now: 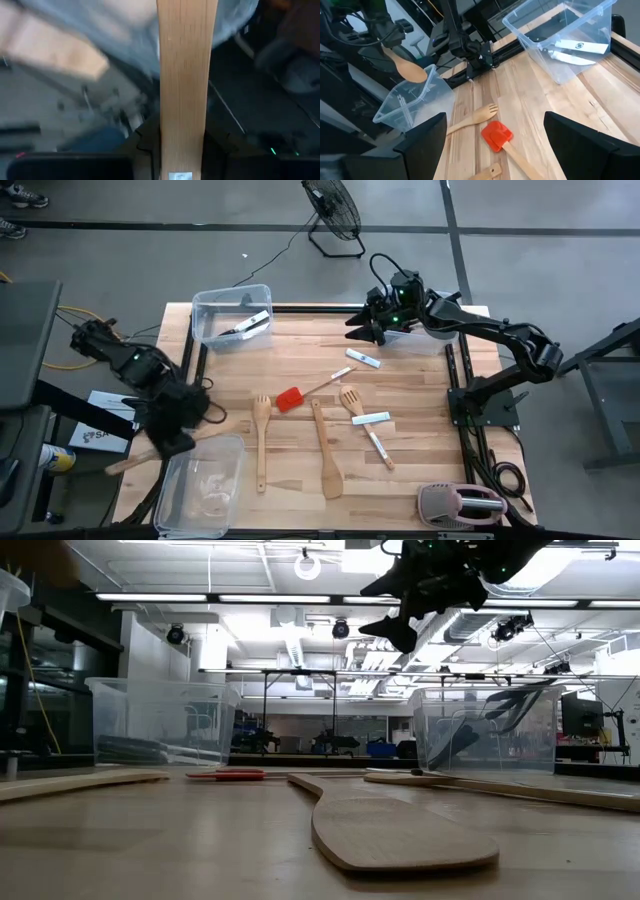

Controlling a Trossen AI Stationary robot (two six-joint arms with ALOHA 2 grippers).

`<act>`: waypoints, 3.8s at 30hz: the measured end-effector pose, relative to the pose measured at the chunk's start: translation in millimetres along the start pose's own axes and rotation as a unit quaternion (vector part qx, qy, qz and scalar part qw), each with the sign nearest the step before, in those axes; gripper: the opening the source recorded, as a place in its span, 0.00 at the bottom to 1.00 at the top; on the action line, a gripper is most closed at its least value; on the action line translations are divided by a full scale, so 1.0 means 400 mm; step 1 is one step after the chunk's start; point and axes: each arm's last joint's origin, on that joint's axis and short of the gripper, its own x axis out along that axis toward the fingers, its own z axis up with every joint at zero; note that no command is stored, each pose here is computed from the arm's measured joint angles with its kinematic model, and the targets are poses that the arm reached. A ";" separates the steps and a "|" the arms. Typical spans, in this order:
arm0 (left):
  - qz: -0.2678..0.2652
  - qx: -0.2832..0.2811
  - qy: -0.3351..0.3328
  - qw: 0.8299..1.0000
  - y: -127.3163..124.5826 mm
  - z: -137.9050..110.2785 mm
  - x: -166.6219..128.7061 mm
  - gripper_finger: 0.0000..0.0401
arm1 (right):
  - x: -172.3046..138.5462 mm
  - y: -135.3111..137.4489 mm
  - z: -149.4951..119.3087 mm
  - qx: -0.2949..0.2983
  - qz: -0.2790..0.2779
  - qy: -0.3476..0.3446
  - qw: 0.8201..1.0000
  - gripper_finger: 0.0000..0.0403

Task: Pick & Place Kitchen Items
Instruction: Put the brown serving spoon into the bottom transparent bin, then put the red spatula into the top right transparent bin

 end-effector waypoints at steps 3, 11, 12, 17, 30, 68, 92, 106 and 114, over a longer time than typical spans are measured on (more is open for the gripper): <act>-0.006 -0.027 0.061 0.998 -0.008 -0.016 0.007 0.21 | 0.000 0.000 0.000 -0.005 0.000 0.000 1.000 0.81; -0.022 -0.075 0.113 0.991 -0.041 -0.039 0.022 0.21 | 0.000 0.000 0.000 -0.009 0.000 0.000 1.000 0.81; -0.017 -0.087 0.115 0.989 -0.043 -0.040 0.026 0.21 | 0.000 0.000 0.000 -0.009 0.000 0.000 1.000 0.81; -0.006 -0.135 0.076 0.988 -0.069 -0.016 0.053 0.21 | 0.000 0.000 -0.001 -0.007 -0.001 0.002 1.000 0.81; 0.024 -0.153 0.062 0.986 -0.128 0.043 0.123 0.21 | 0.000 -0.004 -0.014 -0.005 -0.007 0.023 1.000 0.81; 0.028 -0.135 0.167 0.976 -0.174 0.054 0.151 0.21 | -0.002 -0.009 -0.036 -0.018 -0.015 0.058 0.998 0.81; 0.082 -0.158 0.079 0.981 -0.181 0.116 0.215 0.32 | -0.002 -0.009 -0.036 -0.028 -0.015 0.059 0.998 0.81; 0.072 -0.129 0.087 0.985 -0.179 0.108 0.206 0.33 | -0.002 -0.010 -0.037 -0.028 -0.015 0.061 0.998 0.81; 0.038 -0.162 0.060 0.984 -0.151 0.062 0.146 0.33 | -0.002 -0.010 -0.037 -0.030 -0.015 0.061 0.998 0.81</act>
